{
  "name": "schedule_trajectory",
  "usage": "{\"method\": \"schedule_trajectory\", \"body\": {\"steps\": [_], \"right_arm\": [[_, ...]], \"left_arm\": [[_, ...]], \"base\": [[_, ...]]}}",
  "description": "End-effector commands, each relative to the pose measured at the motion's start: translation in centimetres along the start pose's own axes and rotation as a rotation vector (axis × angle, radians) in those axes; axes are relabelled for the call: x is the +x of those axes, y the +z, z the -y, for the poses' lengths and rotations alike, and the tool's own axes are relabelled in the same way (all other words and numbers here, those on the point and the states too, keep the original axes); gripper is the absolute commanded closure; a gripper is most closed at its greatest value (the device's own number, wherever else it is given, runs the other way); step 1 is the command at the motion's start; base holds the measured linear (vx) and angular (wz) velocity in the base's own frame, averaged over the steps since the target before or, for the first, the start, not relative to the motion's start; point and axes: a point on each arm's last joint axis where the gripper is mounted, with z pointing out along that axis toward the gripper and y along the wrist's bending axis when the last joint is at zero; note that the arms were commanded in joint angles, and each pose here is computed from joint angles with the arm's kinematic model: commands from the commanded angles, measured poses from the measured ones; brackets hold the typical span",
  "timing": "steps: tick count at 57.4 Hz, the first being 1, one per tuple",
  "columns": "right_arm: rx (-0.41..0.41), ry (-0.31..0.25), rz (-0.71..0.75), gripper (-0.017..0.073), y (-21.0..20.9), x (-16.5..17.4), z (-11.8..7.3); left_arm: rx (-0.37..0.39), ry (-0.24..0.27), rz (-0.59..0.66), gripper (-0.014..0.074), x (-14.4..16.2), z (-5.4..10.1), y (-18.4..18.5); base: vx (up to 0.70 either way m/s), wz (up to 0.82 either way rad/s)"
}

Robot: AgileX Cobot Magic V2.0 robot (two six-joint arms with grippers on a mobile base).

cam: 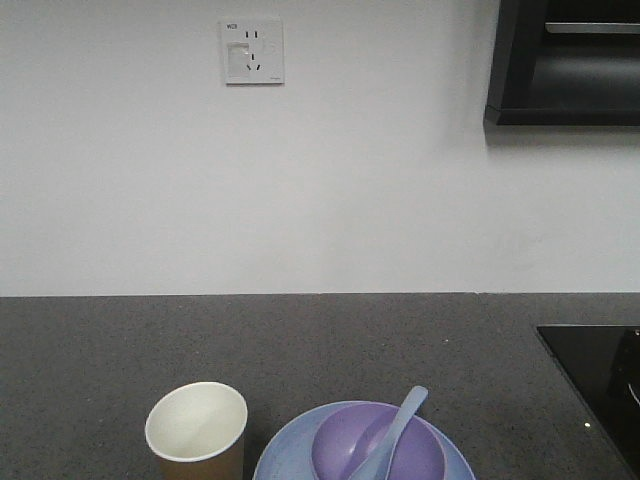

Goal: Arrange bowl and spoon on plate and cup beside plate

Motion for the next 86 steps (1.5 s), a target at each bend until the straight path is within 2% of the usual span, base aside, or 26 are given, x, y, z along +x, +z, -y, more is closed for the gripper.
{"method": "schedule_trajectory", "body": {"steps": [1,6,15,19,24,28,32,38,47,51,86], "right_arm": [[0.071,-0.083,0.148,0.0096,-1.2,-1.8,0.4],[0.164,-0.105,0.183,0.0136,-2.6,-1.0,1.1],[0.363,-0.161,0.195,0.0253,-5.0,3.5,2.5],[0.434,-0.222,0.189,0.0327,-5.7,5.9,3.0],[0.475,-0.305,0.188,0.0424,-6.2,8.4,3.4],[0.48,-0.342,0.202,0.0497,-6.3,10.6,3.6],[0.471,-0.347,0.229,0.0569,-6.3,12.4,3.8],[0.438,-0.34,0.274,0.0573,-5.7,14.8,4.2],[0.365,-0.284,0.329,0.0568,-4.5,18.2,4.7],[0.351,-0.258,0.285,0.0568,-4.4,18.3,4.7],[0.347,-0.255,0.274,0.0568,-4.4,18.5,4.7]], "left_arm": [[-0.001,-0.015,0.069,0.0601,-0.1,0.0,0.1],[-0.001,-0.015,0.069,0.0601,-0.1,0.0,0.1],[-0.001,-0.015,0.069,0.0601,-0.1,0.0,0.1],[-0.001,-0.015,0.069,0.0599,-0.1,0.0,0.1],[-0.001,-0.015,0.069,0.0599,-0.1,0.0,0.1],[-0.001,-0.015,0.069,0.0599,-0.1,0.0,0.1],[-0.001,-0.015,0.069,0.0599,-0.1,0.0,0.1],[-0.001,-0.015,0.069,0.0599,-0.1,0.0,0.1],[-0.001,-0.015,0.069,0.0599,-0.1,0.0,0.1],[-0.001,-0.015,0.069,0.0599,-0.1,0.0,0.1],[-0.001,-0.015,0.069,0.0599,-0.1,0.0,0.1]], "base": [[0.0,0.0],[0.0,0.0],[0.0,0.0],[0.0,0.0],[0.0,0.0],[0.0,0.0],[0.0,0.0],[0.0,0.0],[0.0,0.0],[0.0,0.0],[0.0,0.0]]}}
